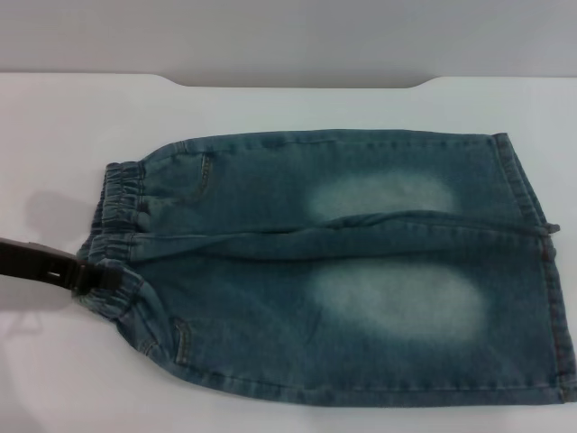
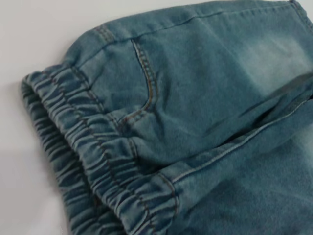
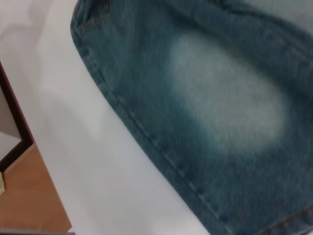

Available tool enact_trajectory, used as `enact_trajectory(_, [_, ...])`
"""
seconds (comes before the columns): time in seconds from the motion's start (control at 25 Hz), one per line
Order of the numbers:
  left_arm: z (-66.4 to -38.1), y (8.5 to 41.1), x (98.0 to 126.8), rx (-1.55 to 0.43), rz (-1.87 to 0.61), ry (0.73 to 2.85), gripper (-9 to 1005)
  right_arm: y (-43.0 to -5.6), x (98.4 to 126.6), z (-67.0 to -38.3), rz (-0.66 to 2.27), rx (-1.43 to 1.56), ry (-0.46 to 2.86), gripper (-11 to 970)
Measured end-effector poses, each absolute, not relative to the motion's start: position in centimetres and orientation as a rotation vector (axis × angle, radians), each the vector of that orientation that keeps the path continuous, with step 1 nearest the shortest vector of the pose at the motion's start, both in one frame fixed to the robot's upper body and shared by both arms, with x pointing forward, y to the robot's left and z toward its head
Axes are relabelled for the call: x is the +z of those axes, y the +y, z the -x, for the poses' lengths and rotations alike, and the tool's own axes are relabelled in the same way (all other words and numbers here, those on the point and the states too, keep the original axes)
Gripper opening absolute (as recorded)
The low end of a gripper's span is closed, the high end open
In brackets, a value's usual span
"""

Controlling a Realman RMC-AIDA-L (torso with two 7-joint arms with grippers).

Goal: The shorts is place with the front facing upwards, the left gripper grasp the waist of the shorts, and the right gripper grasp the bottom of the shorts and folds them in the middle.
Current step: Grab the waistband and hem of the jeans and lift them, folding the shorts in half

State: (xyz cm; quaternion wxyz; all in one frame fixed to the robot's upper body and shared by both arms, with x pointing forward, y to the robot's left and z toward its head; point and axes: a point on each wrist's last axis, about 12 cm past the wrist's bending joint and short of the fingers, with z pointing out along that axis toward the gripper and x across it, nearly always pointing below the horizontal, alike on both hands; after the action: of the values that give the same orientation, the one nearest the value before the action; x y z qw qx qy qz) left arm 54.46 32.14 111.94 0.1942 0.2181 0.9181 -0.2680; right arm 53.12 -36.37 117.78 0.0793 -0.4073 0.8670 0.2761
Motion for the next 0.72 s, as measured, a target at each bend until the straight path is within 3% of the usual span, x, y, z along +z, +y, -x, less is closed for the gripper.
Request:
enact_trajectory(0.28, [-55.1, 31.4, 112.4, -0.744, -0.653, 2.563, 57, -36.0, 116.0, -52.3, 1.276, 0.819, 2.685, 490])
enact_trajectory(0.72, [-55.2, 31.1, 112.2, -0.724, -0.681, 2.567, 60, -34.7, 113.7, -53.6, 1.204, 0.641, 2.753, 489])
